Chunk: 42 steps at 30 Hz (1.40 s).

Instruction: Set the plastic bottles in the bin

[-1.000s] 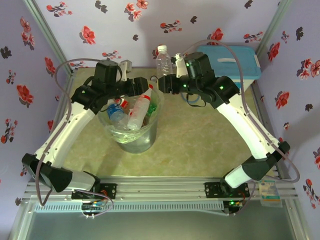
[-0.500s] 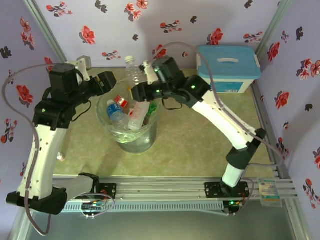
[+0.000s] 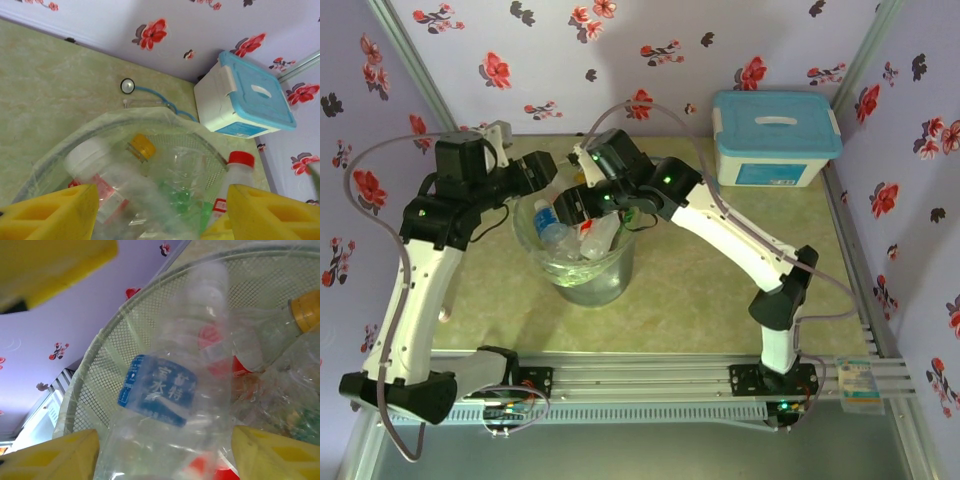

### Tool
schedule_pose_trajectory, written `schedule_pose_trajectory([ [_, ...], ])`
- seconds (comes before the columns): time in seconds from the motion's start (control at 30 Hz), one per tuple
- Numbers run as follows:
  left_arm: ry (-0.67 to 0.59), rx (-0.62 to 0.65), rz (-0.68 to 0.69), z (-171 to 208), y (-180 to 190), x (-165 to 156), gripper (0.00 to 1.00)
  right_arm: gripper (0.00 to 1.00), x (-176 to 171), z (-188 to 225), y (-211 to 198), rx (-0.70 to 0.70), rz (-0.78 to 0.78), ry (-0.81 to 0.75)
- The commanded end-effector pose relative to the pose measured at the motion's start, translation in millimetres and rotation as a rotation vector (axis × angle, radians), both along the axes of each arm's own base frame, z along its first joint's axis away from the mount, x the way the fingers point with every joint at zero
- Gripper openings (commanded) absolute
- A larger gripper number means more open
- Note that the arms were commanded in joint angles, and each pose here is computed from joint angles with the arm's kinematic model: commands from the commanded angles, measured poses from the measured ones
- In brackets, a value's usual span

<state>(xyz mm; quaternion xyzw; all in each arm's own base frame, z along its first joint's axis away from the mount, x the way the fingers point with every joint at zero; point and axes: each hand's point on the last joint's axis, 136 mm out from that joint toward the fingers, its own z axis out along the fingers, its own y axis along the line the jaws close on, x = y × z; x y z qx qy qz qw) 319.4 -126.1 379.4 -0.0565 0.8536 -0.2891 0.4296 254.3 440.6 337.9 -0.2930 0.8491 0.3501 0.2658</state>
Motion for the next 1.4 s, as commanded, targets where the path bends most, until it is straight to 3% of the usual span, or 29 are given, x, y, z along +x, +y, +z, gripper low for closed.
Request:
schedule_pose_trajectory([
  [0.0, -0.012, -0.023, -0.013, -0.4, -3.9, 8.1, 0.68, 0.71, -2.1, 39.9, -13.3, 0.057, -0.01, -0.099],
  [0.3, 0.029, -0.019, -0.027, -15.2, -8.8, 10.7, 0.57, 0.65, 10.1, 75.8, -41.4, 0.103, -0.066, -0.166],
  [0.6, 0.104, -0.006, -0.092, -40.9, -28.2, -10.3, 0.47, 0.55, 36.2, 38.4, -103.3, -0.032, -0.207, -0.113],
  [1.03, 0.172, 0.06, -0.016, -75.9, -12.8, -11.7, 0.43, 0.49, 33.2, -11.5, -89.3, -0.094, -0.163, 0.013],
  [1.37, 0.107, 0.061, -0.01, -45.5, -8.4, -8.9, 0.43, 0.48, 30.5, -10.6, -81.6, -0.065, -0.151, 0.02],
])
